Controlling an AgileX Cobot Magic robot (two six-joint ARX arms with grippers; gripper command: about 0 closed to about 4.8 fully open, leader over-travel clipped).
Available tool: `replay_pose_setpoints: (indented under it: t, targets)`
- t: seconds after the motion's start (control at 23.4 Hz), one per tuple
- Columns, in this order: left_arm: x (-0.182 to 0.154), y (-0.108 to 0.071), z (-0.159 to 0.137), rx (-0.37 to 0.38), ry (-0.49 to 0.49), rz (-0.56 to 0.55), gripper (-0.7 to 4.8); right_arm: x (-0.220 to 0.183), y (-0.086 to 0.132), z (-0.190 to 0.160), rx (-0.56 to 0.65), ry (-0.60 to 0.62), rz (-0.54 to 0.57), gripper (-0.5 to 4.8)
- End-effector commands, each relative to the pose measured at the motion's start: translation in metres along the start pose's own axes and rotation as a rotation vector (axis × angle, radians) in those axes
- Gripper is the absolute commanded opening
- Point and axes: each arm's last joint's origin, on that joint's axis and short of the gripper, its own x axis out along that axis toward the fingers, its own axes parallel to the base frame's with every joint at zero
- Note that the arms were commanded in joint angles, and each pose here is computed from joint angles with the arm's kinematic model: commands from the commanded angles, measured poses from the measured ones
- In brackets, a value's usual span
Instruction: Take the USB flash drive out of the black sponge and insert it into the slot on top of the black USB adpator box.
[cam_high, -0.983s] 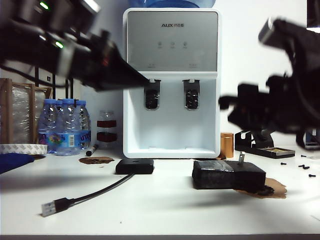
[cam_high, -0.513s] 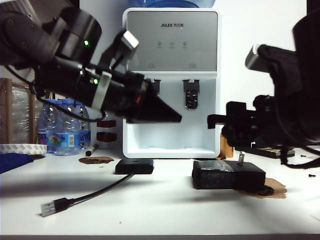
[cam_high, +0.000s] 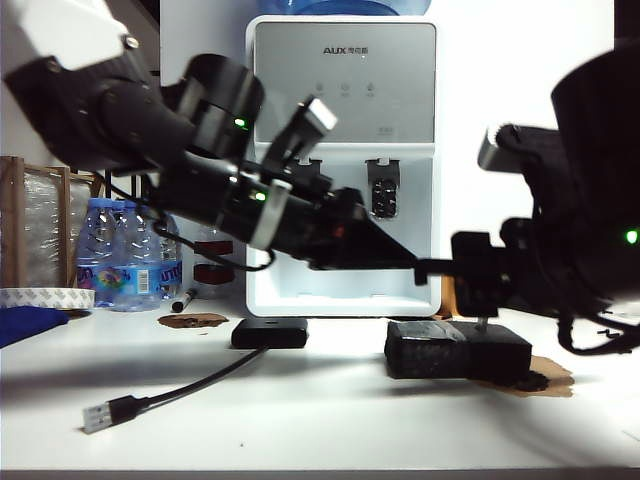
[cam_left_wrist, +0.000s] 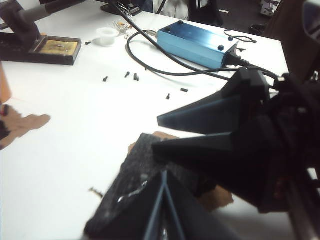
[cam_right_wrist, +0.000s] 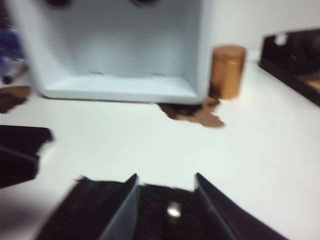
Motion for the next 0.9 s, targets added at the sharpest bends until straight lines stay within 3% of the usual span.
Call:
replay_pose_setpoints:
  t: [0.04, 0.51, 0.9]
  targets:
    - [0.008, 0.0, 0.003, 0.0, 0.005, -0.007, -0.04, 0.004, -0.004, -0.006, 0.04, 0.019, -0.021, 1.84]
    - [0.027, -0.014, -0.012, -0.008, 0.053, -0.034, -0.04, 0.018, 0.001, -0.01, 0.042, 0.039, 0.021, 1.84]
    - [0.037, -0.007, -0.034, -0.029, 0.097, 0.034, -0.04, 0.026, 0.0, -0.02, 0.03, 0.084, -0.013, 1.82]
